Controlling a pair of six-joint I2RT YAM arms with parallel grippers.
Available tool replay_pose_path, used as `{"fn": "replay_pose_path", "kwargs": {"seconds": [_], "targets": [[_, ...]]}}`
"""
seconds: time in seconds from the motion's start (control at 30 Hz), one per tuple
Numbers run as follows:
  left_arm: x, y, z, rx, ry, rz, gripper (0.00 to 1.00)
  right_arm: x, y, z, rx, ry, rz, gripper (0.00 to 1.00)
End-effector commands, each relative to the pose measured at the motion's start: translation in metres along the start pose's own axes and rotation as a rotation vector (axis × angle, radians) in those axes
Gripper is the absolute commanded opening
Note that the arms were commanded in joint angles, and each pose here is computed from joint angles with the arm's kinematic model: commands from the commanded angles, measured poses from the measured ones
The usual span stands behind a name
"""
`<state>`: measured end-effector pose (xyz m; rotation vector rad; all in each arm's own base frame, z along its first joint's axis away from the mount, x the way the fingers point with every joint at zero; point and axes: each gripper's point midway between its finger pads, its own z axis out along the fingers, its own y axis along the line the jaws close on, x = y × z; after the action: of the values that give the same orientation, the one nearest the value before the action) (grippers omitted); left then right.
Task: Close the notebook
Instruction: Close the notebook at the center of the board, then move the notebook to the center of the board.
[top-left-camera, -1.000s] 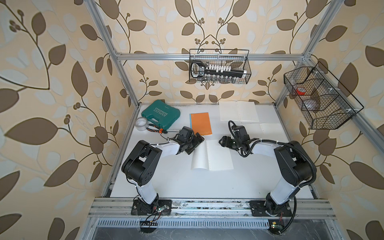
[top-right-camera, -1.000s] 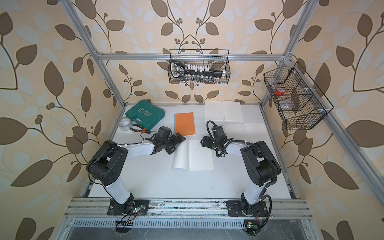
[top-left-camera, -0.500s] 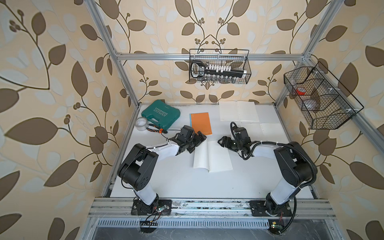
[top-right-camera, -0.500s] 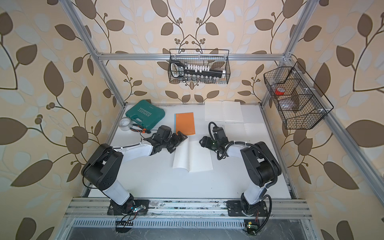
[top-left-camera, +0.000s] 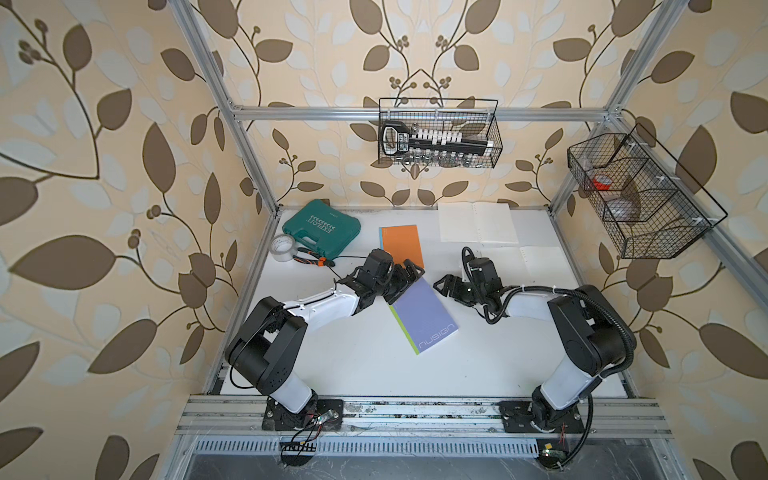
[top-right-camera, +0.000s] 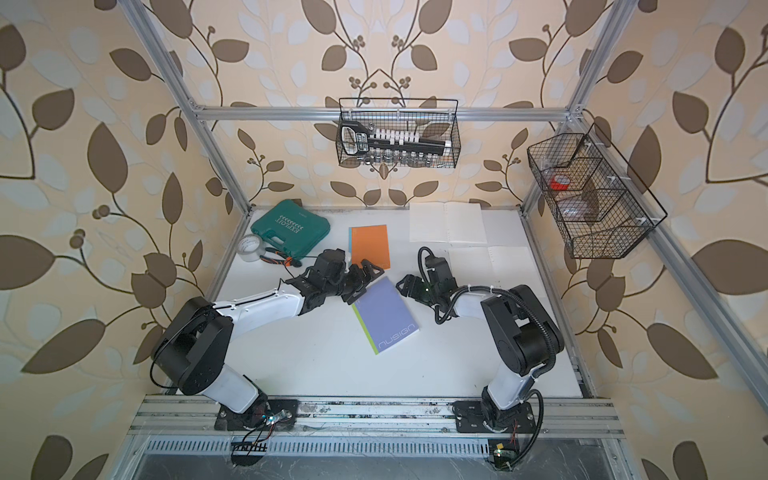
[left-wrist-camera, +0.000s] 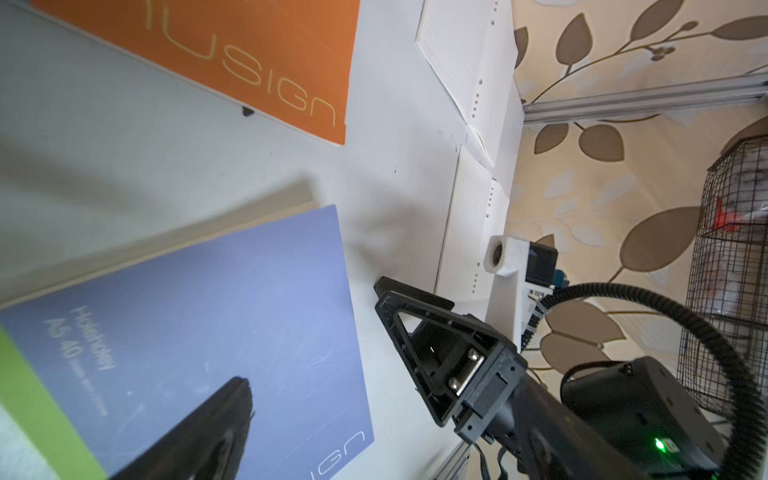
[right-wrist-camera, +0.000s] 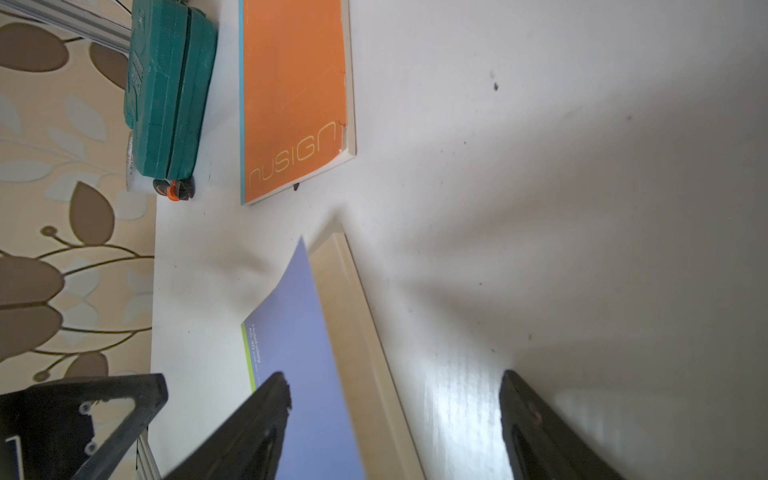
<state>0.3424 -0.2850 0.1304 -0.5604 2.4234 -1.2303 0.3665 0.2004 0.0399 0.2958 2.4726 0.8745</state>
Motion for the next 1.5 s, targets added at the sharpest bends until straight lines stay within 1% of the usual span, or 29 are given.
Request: {"fn": "replay_pose_path", "kwargs": {"seconds": [0.0,0.13,0.2,0.27,0.33,0.4,0.47,0.5,0.57,0.63,0.7,0.77,0.83,0.97,1.1,1.2,1.33,1.47], "targets": [[-0.002,-0.034,-0.004,0.083,-0.007,0.036,0.99,0.047,-0.038,-0.001,0.116,0.146,0.077,0.80],[-0.001,-0.020,-0.008,0.019,-0.014,0.058,0.99,0.048,-0.040,-0.005,0.119,0.145,0.078,0.80],[0.003,-0.003,-0.014,-0.058,-0.005,0.067,0.99,0.046,-0.040,-0.009,0.121,0.141,0.063,0.80],[0.009,0.023,-0.021,-0.162,0.004,0.070,0.99,0.044,-0.038,-0.013,0.128,0.139,0.036,0.80],[0.015,0.051,-0.029,-0.266,0.016,0.075,0.96,0.044,-0.034,-0.017,0.128,0.147,-0.001,0.78],[0.021,0.070,-0.035,-0.316,0.019,0.080,0.92,0.047,-0.031,-0.020,0.137,0.172,-0.048,0.74],[0.026,0.083,-0.035,-0.339,0.032,0.075,0.89,0.054,-0.028,-0.019,0.148,0.200,-0.098,0.68],[0.029,0.088,-0.034,-0.349,0.040,0.073,0.85,0.059,-0.029,-0.019,0.164,0.215,-0.122,0.66],[0.031,0.095,-0.031,-0.359,0.050,0.073,0.79,0.067,-0.030,-0.018,0.178,0.237,-0.150,0.58],[0.032,0.101,-0.024,-0.367,0.062,0.073,0.71,0.075,-0.034,-0.017,0.181,0.258,-0.145,0.49],[0.033,0.104,-0.018,-0.368,0.071,0.078,0.65,0.081,-0.038,-0.016,0.185,0.269,-0.130,0.44],[0.032,0.108,-0.013,-0.369,0.071,0.077,0.63,0.086,-0.040,-0.015,0.181,0.273,-0.120,0.37],[0.032,0.109,-0.006,-0.363,0.082,0.076,0.62,0.091,-0.041,-0.013,0.182,0.282,-0.110,0.28],[0.031,0.109,0.002,-0.359,0.088,0.083,0.60,0.098,-0.044,-0.010,0.187,0.293,-0.095,0.18],[0.031,0.110,0.008,-0.351,0.094,0.086,0.60,0.104,-0.049,-0.007,0.192,0.302,-0.069,0.14],[0.031,0.111,0.012,-0.333,0.094,0.096,0.60,0.109,-0.053,-0.006,0.198,0.310,-0.054,0.13],[0.023,0.104,0.014,-0.296,0.072,0.124,0.60,0.113,-0.052,-0.006,0.198,0.310,-0.046,0.13],[0.011,0.098,0.016,-0.294,0.046,0.139,0.60,0.116,-0.050,-0.002,0.192,0.312,-0.030,0.13]]}}
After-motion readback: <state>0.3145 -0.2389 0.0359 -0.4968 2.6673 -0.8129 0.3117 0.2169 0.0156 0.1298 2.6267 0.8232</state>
